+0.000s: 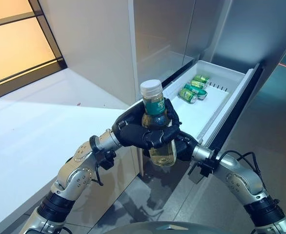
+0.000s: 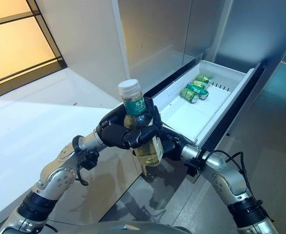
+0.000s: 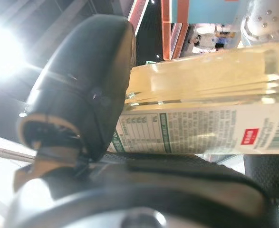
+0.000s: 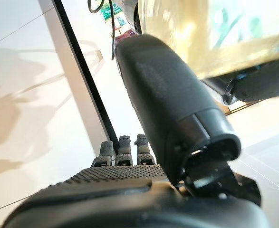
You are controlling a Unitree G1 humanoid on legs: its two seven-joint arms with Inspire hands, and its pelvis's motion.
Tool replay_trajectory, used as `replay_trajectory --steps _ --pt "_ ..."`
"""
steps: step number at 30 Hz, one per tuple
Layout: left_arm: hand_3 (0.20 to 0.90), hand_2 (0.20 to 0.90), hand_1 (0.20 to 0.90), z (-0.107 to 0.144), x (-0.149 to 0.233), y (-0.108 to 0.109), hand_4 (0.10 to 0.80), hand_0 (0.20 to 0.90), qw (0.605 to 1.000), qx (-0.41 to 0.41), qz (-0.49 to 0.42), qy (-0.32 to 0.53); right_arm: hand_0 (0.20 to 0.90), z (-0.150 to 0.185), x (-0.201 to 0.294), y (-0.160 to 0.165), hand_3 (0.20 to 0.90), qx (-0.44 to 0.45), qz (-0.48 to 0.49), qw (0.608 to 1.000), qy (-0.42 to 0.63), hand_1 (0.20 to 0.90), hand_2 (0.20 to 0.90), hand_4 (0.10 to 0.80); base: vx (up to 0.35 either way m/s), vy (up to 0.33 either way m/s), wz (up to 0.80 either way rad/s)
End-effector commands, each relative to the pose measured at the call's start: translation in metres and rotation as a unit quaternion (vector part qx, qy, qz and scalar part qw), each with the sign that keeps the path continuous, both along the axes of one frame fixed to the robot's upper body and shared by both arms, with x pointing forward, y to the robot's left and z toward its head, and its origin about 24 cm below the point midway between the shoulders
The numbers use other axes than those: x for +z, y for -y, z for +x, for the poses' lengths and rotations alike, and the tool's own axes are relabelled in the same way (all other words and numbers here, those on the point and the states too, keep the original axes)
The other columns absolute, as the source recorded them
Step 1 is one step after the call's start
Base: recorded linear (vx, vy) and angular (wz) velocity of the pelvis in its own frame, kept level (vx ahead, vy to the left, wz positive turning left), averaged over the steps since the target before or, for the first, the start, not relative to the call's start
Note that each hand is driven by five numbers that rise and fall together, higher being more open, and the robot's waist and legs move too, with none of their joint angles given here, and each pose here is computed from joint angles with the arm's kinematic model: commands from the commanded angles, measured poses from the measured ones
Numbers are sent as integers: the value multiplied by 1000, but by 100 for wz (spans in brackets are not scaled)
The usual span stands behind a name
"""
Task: Put drinks into fridge and close the fridge
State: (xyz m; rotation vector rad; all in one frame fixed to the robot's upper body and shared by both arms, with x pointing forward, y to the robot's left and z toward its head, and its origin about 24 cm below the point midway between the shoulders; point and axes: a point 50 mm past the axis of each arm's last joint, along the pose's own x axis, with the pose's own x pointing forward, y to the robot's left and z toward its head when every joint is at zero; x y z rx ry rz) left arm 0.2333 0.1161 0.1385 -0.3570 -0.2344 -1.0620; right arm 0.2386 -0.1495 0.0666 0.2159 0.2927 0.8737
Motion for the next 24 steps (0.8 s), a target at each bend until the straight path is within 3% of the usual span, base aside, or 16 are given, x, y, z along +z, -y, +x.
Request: replay_trajectory --steps 1,6,12,24 --pt "200 300 300 20 46 -9 100 300 988 64 -42 134 900 13 72 -12 900 47 58 984 164 900 900 800 0 0 0" --pt "200 300 300 29 54 -20 100 300 981 116 -27 150 900 17 78 -3 900 71 -17 979 190 900 900 800 0 0 0" --pt "200 300 300 29 65 -25 100 300 977 121 -81 153 900 22 81 2 900 70 -62 974 205 900 900 800 0 0 0" --pt "200 300 300 33 52 -10 100 300 984 120 -67 114 900 26 94 -9 900 51 0 975 218 900 900 800 0 0 0"
